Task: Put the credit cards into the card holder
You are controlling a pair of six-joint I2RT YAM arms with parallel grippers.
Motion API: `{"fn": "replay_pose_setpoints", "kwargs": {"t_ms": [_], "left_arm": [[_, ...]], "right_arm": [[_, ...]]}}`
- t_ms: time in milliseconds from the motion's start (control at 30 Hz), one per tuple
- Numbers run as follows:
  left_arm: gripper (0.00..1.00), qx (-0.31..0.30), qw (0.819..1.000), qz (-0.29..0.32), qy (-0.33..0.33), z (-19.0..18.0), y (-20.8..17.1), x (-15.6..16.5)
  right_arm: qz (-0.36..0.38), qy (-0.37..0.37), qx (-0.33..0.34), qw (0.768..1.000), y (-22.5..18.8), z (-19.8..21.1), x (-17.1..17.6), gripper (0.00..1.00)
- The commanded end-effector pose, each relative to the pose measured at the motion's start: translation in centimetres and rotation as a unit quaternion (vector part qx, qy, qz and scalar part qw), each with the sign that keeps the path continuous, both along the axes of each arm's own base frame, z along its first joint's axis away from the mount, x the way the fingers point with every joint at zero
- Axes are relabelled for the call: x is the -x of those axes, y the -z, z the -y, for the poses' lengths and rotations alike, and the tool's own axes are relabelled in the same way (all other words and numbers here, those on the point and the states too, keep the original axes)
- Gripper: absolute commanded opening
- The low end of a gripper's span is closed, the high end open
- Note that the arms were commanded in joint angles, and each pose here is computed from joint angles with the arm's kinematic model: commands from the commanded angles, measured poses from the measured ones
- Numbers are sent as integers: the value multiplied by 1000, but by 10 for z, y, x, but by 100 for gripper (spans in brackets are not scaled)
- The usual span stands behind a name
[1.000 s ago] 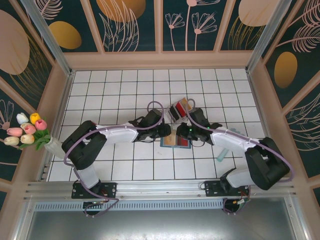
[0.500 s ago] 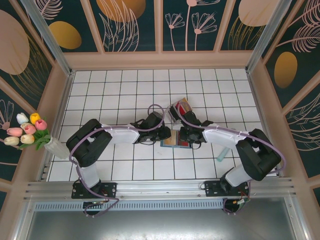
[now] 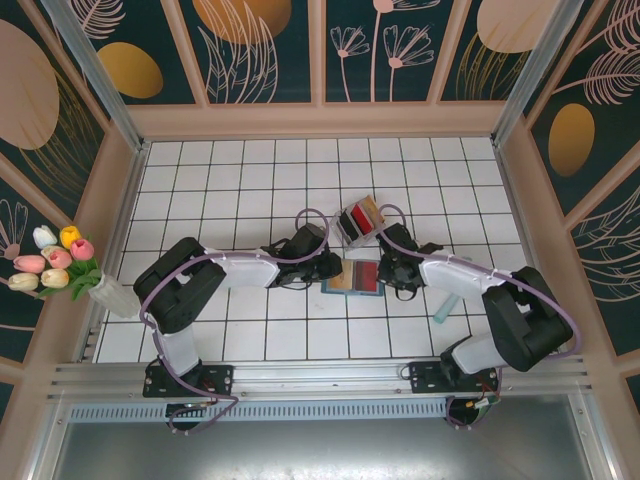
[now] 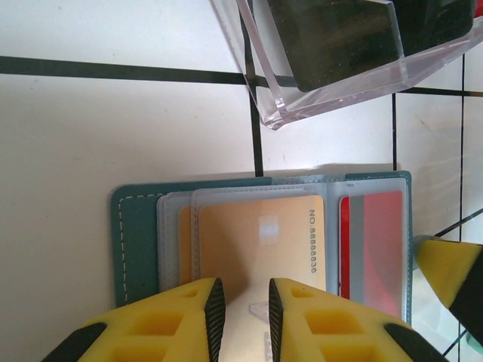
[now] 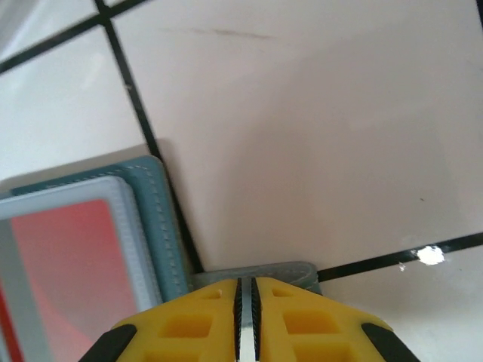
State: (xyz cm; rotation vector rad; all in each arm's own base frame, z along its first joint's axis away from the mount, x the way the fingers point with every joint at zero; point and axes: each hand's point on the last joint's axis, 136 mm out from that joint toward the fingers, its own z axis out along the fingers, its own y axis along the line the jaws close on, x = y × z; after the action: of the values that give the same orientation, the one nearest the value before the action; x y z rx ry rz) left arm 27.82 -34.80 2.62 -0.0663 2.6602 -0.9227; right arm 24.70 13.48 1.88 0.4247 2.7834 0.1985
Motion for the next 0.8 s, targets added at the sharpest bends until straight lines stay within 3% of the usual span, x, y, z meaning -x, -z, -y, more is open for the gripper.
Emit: {"fn": "replay_pose_setpoints", "kwargs": {"t_ms": [0, 767], "left_arm": [[28, -67, 997, -48, -8, -26, 43, 19], [27, -75, 996, -52, -9, -29, 47, 21]], "right_arm": [[-41, 37, 31, 998, 14, 20, 20, 16], [-54, 135, 72, 987, 17, 61, 38, 24]]}}
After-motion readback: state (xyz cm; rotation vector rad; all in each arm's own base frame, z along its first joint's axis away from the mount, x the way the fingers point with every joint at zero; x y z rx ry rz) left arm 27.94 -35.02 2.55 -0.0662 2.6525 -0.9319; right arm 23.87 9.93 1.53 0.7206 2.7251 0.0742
